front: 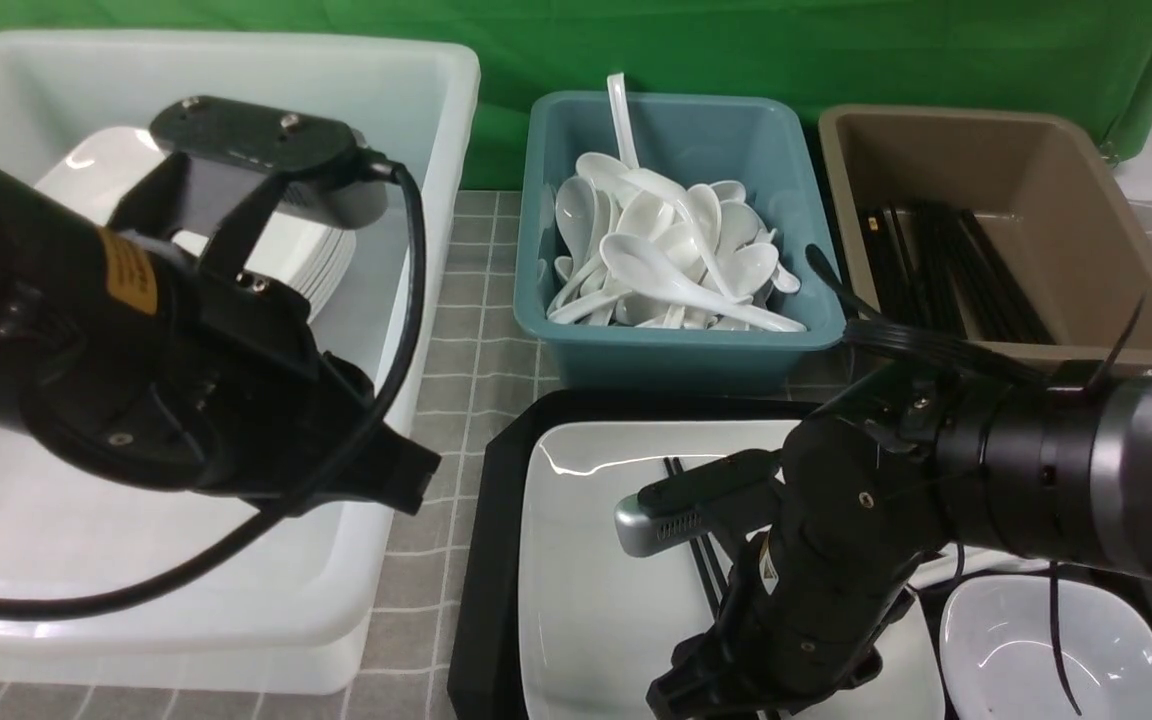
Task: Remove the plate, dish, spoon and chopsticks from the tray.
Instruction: Use the right arm to grab a pair of chopsticks from the plate, then use the right arm to put the chopsticks into the small storage box on the right
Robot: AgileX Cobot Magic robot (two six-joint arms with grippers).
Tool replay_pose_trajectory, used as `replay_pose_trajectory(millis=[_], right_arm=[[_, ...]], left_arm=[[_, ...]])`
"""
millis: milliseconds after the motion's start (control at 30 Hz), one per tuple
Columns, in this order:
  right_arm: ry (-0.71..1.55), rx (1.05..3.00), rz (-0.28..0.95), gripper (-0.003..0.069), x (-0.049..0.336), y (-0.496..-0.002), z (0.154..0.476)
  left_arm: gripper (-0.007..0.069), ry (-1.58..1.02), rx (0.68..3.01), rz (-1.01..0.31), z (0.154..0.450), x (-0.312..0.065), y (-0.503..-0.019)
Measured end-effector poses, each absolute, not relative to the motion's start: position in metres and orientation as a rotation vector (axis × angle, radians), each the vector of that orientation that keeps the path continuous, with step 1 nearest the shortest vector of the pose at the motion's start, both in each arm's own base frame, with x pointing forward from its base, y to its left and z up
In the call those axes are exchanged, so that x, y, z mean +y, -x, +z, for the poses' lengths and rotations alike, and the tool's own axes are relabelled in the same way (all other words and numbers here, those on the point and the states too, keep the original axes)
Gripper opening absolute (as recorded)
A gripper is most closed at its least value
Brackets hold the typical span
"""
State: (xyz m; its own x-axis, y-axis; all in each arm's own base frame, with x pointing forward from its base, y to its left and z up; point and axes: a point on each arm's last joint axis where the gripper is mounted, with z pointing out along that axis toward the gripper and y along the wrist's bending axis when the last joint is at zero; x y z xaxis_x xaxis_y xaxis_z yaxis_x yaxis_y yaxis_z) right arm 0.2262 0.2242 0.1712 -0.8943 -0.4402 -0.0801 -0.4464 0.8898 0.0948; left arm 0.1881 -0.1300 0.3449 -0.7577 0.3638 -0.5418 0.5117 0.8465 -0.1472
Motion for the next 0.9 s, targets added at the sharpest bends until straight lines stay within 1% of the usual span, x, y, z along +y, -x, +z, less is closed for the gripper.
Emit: replay_pose_trajectory(millis=[67,100,133,167,233,433,533,600,700,800,833,867,900], right_arm=[[0.704,2.999,0.171,0.0328,0.224,-0.226,0.171],[0.704,3.000,0.170,0.0238,0.224,-0.226,0.171],[0.705,3.001,0.171,0.0179,0.224,-0.226,0.171],[0.705,3.001,0.174,0.0146,0.224,-0.226,0.171],[0.701,3.004,0.179,0.0157,0.225,-0.226,0.171],[0.731,3.009,0.187,0.0159,0.225,-0.225,0.174],[0.763,2.985,0.211,0.0159,0.224,-0.222,0.198],[0.769,2.947,0.240,0.0159,0.222,-0.220,0.219],[0.737,2.836,0.305,0.0159,0.211,-0.217,0.269],[0.648,2.673,0.342,0.0159,0.187,-0.220,0.317],[0.639,2.657,0.340,0.0159,0.185,-0.221,0.321],[0.562,2.577,0.340,0.0159,0.170,-0.228,0.340],[0.501,2.523,0.338,0.0159,0.156,-0.237,0.353]], left_arm=[[0.0003,-0.640,2.515,-0.393,0.345,-0.130,-0.188],[0.0003,-0.641,2.514,-0.393,0.345,-0.130,-0.188],[0.0003,-0.645,2.510,-0.392,0.345,-0.130,-0.188],[0.0003,-0.644,2.507,-0.393,0.345,-0.130,-0.188],[0.0003,-0.645,2.501,-0.393,0.345,-0.130,-0.189],[0.0003,-0.641,2.487,-0.397,0.346,-0.131,-0.190],[0.0003,-0.642,2.487,-0.396,0.346,-0.131,-0.190],[0.0003,-0.641,2.486,-0.396,0.346,-0.131,-0.190],[0.0003,-0.634,2.467,-0.401,0.347,-0.132,-0.191],[0.0003,-0.620,2.427,-0.411,0.349,-0.133,-0.194],[0.0003,-0.618,2.421,-0.412,0.350,-0.133,-0.195],[0.0003,-0.616,2.397,-0.415,0.351,-0.134,-0.196],[0.0003,-0.617,2.379,-0.416,0.352,-0.134,-0.197]])
